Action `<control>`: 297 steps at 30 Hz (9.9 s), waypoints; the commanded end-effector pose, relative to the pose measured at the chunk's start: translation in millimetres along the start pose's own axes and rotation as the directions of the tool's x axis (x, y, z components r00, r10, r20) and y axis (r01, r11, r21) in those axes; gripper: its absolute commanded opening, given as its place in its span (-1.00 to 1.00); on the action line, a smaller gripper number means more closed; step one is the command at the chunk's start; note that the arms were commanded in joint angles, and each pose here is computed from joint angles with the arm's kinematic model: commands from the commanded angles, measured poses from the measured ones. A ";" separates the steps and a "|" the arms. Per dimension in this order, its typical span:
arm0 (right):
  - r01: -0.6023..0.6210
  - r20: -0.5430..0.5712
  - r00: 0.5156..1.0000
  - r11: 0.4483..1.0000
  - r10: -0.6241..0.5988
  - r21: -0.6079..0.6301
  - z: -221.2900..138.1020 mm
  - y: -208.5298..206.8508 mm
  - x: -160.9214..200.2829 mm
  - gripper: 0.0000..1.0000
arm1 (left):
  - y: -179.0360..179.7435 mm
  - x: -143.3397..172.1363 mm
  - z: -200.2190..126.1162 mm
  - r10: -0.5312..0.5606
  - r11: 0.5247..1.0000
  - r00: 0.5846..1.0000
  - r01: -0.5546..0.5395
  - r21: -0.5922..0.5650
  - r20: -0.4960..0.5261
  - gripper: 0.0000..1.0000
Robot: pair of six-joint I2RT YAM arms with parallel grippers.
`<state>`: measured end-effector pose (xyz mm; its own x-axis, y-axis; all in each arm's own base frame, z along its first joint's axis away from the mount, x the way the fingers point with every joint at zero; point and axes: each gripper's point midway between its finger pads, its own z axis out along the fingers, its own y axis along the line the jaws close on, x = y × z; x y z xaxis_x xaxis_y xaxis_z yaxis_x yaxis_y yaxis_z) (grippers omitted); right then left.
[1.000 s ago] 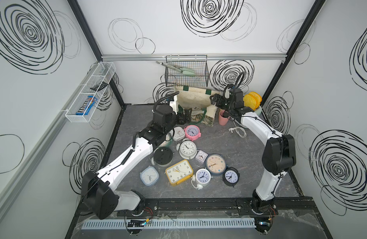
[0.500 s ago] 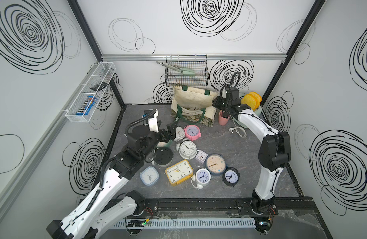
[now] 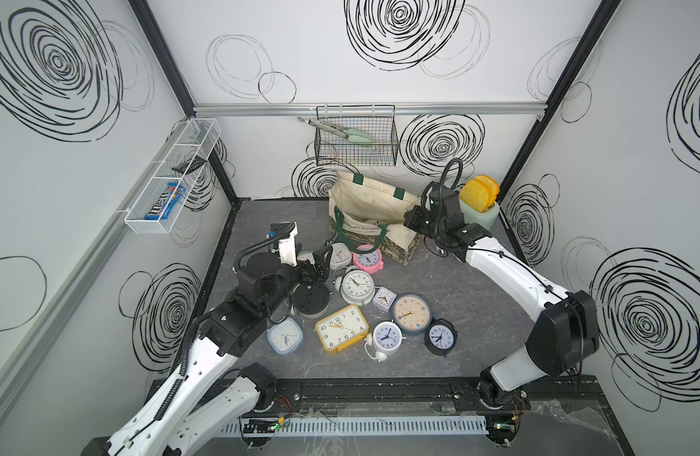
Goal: Put the alarm clock into the canvas bag
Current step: Adjust the canvas bag at the center of the board, then pick up the alarm from the center of the board, then place the alarm at the canvas bag, then pick up the alarm from the center of the board.
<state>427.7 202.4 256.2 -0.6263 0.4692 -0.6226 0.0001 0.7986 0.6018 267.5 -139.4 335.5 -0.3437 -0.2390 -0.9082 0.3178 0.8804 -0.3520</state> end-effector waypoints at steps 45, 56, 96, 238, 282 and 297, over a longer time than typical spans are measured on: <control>0.069 -0.454 0.875 0.886 0.167 0.459 -155.2 -184.1 259.4 0.95 | -43.3 109.1 -13.7 0.081 0.927 0.959 0.028 0.374 -0.273 0.92; 0.094 -0.391 0.905 0.816 0.168 0.570 -166.1 -198.5 245.4 0.95 | -42.1 133.6 -12.0 0.063 0.916 0.945 0.072 0.394 -0.321 0.92; 0.081 -0.351 0.894 0.669 0.280 0.739 -170.7 -212.7 263.8 0.95 | -42.7 132.8 -17.8 0.067 0.917 0.953 0.058 0.394 -0.296 0.93; 0.271 0.222 0.948 0.943 -0.227 -0.192 -142.2 -38.9 44.0 0.95 | -141.2 -6.0 253.1 0.191 0.951 0.923 -0.090 0.295 -0.335 -0.44; 0.231 0.126 0.968 0.965 -0.216 -0.127 -147.5 -77.3 61.5 0.95 | -134.9 -53.6 249.9 0.083 0.938 0.951 0.027 0.345 -0.299 0.92; 0.400 -0.134 0.891 0.889 -0.435 -0.223 -128.2 -40.7 169.6 0.98 | -49.8 -65.6 70.8 -0.056 0.970 0.983 0.095 0.224 -0.174 0.92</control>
<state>231.2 192.9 205.1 -0.6429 0.0915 -0.7604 -0.4222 0.7861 0.4515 356.8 -205.9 397.8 -0.5257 -0.1904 -0.8291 0.4540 0.7614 -0.4627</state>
